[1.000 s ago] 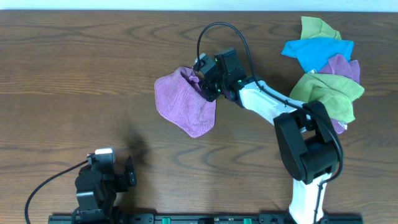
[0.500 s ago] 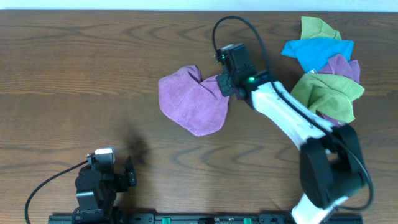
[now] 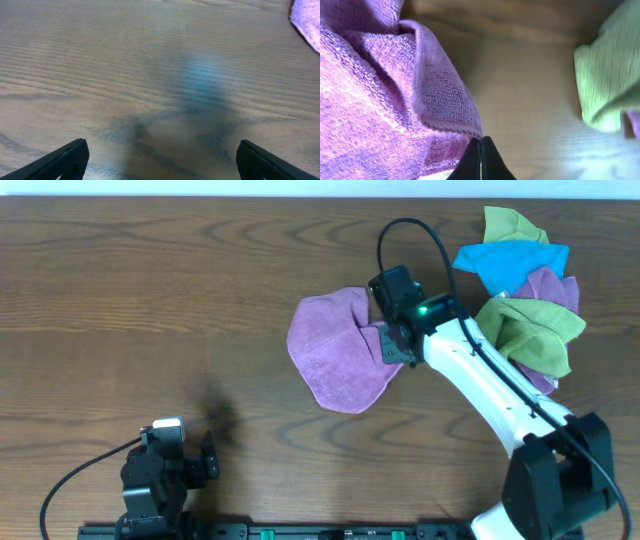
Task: Fold the cloth
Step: 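Lower the purple cloth onto the table center with the right gripper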
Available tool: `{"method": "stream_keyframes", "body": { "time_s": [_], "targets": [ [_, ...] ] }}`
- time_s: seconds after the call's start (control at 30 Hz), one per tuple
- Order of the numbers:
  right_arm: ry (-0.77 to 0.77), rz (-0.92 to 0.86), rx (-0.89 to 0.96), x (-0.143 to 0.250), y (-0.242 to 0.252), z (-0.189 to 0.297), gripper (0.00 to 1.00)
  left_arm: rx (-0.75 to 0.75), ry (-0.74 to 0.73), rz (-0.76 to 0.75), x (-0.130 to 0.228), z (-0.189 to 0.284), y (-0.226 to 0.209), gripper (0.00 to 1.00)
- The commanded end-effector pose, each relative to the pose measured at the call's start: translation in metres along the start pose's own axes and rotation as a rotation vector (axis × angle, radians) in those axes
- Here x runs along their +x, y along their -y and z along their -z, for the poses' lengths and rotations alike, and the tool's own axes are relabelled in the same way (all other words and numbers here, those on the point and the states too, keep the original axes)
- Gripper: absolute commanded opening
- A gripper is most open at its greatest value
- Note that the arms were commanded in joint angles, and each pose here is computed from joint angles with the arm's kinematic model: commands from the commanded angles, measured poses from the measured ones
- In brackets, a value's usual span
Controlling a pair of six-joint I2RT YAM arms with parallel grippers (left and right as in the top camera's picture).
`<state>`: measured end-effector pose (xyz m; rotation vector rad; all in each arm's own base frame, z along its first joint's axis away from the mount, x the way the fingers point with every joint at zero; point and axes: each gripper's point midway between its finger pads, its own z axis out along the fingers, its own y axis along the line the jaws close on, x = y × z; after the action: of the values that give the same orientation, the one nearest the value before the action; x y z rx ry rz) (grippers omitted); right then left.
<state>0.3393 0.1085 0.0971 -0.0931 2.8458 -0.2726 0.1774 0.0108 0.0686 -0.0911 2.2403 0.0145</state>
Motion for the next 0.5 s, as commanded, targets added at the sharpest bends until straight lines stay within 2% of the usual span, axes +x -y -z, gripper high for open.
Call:
{"method": "stream_keyframes", "body": {
  "time_s": [0.0, 0.1, 0.23, 0.43, 0.47],
  "targets": [
    [-0.014, -0.058, -0.028, 0.005, -0.004, 0.007, 0.01, -0.008, -0.043, -0.021, 0.014, -0.005, -0.001, 0.95],
    [-0.063, -0.069, -0.068, 0.016, -0.011, 0.005, 0.01, -0.049, -0.043, -0.022, 0.014, -0.004, -0.008, 0.95],
    [-0.162, -0.181, -0.021, 0.049, -0.004, -0.011, 0.01, -0.077, -0.043, -0.022, 0.014, -0.004, -0.013, 0.95],
    [-0.239, -0.346, 0.173, 0.097, 0.026, -0.034, 0.02, -0.077, -0.043, -0.022, 0.014, -0.004, -0.013, 0.95],
    [-0.24, -0.352, 0.186, 0.1, 0.029, -0.035, 0.08, -0.077, -0.043, -0.021, 0.014, -0.004, -0.013, 0.95]
  ]
}}
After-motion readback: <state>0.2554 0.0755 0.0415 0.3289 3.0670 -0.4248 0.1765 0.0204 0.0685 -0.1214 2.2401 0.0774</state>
